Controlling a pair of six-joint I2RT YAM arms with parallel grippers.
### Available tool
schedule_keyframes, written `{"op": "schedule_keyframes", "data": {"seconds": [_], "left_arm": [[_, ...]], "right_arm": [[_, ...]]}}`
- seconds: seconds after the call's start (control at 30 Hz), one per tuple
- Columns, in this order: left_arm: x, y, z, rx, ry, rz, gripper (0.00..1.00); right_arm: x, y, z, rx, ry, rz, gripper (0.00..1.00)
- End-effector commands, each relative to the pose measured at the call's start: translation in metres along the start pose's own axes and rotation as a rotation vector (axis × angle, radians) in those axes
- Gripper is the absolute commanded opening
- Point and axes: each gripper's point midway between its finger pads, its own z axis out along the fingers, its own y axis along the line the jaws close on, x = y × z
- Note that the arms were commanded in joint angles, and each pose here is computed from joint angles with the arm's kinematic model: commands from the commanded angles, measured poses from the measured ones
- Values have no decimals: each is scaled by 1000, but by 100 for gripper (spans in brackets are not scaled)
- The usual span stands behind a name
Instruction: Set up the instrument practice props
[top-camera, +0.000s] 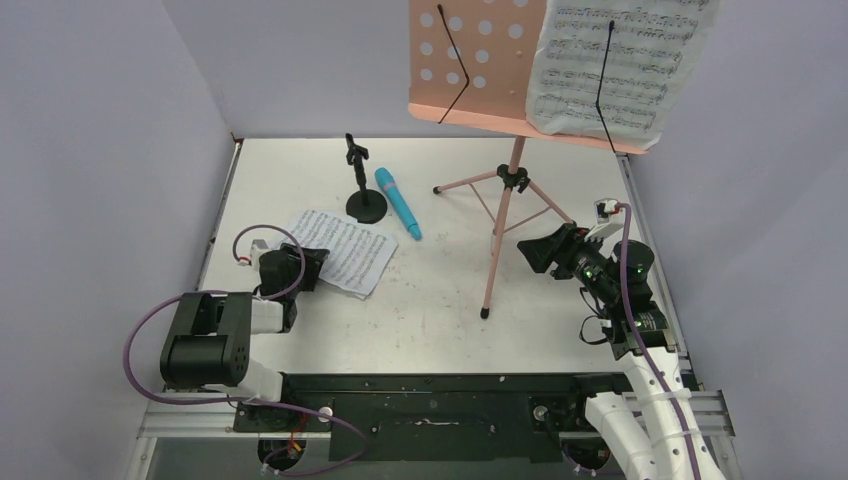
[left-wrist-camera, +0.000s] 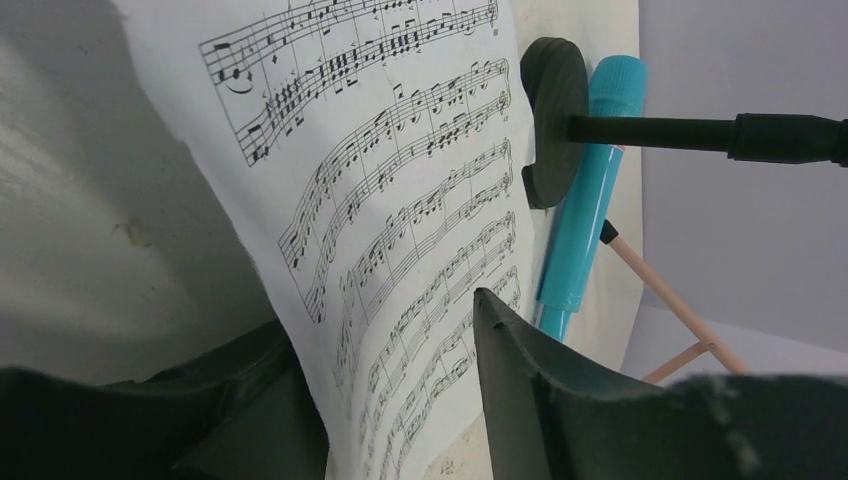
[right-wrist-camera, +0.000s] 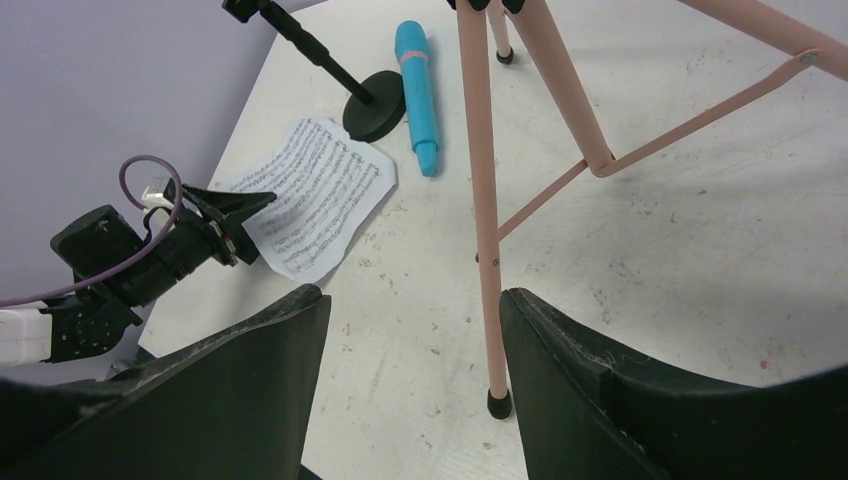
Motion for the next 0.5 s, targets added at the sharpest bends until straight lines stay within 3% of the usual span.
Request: {"op": "schedule_keyframes", "data": {"seconds": [0.0, 0.47], "left_arm": [[-12, -29, 6, 90, -29, 2, 43], [-3, -44, -23, 189, 10, 111, 7]], "right_arm": [[-21, 13, -5, -22, -61, -44, 64], [-20, 13, -6, -24, -64, -47, 64]]}}
